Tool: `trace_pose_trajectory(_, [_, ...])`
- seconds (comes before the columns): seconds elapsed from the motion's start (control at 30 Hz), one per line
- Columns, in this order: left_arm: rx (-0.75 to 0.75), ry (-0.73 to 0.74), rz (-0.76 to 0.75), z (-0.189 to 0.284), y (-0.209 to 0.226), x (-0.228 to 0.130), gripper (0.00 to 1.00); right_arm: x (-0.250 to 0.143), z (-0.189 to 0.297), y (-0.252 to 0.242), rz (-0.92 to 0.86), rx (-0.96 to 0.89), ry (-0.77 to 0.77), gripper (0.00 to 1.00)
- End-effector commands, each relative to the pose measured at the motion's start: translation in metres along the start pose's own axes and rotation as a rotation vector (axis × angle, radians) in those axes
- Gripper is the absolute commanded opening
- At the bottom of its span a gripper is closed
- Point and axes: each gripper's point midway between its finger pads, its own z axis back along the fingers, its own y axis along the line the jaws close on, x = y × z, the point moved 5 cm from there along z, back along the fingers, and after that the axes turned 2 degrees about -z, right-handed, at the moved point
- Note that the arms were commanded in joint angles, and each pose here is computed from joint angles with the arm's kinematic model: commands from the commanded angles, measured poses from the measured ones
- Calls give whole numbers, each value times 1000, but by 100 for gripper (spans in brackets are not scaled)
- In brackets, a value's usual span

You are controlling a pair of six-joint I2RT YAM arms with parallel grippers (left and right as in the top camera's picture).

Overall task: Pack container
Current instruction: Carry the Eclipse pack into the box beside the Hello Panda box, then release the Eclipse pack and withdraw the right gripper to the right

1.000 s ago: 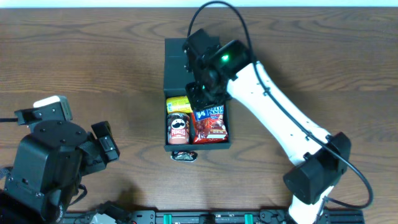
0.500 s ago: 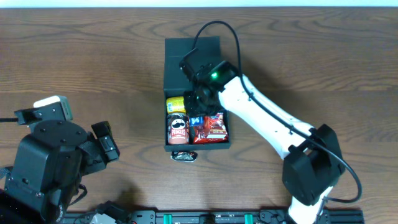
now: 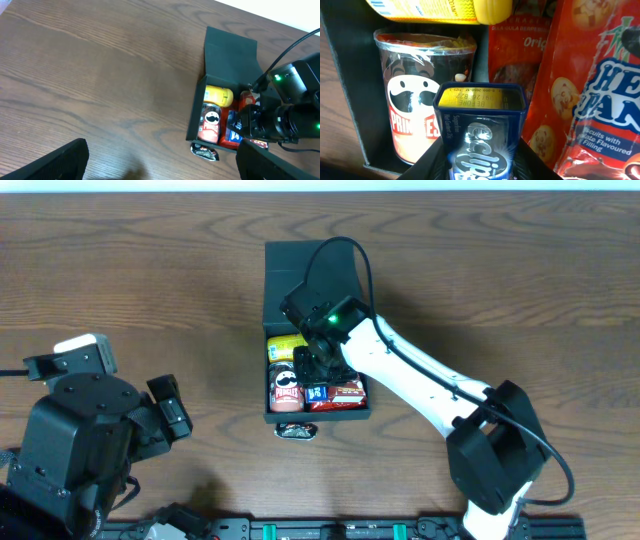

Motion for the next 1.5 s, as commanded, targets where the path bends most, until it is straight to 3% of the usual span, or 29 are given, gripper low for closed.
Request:
trace_pose_trajectory(0.0, [47, 53, -23, 1, 10, -11, 95, -1, -3, -1, -2, -20, -8, 28])
trace_pose_trajectory(0.13, [47, 54, -23, 1, 10, -11, 95, -1, -3, 0, -3, -20, -7, 60])
trace_pose_trajectory(0.3, [47, 53, -24, 1, 10, -11, 95, 1, -3, -1, -3, -26, -16, 85])
trace_pose_trajectory(0.37, [48, 53, -24, 1, 10, -11, 95, 3, -3, -1, -2, -28, -29, 99])
trace_pose_trajectory(0.53, [41, 58, -23, 1, 9, -12, 95, 12, 14, 2, 34, -34, -109, 99])
trace_pose_trajectory(0.73, [67, 16, -26, 6, 17, -10, 95, 17, 86, 18, 142, 89, -291, 99])
trace_pose_trajectory(0.83, [68, 7, -27, 7, 19, -10, 95, 4, 119, 15, 162, 125, -343, 99])
trace_pose_trajectory(0.93, [68, 7, -41, 7, 19, -10, 95, -24, 130, 6, 196, 91, -282, 99])
trace_pose_trajectory(1.1, [75, 2, -44, 8, 20, -9, 95, -79, 105, 17, 394, -2, -135, 99])
trace_pose_trajectory(1.2, [74, 3, -44, 7, 20, -9, 95, -101, 80, 23, 527, -105, -157, 99])
trace_pose_trajectory(1.47, [74, 2, -45, 7, 20, -9, 95, -112, 13, 22, 685, -70, -157, 99])
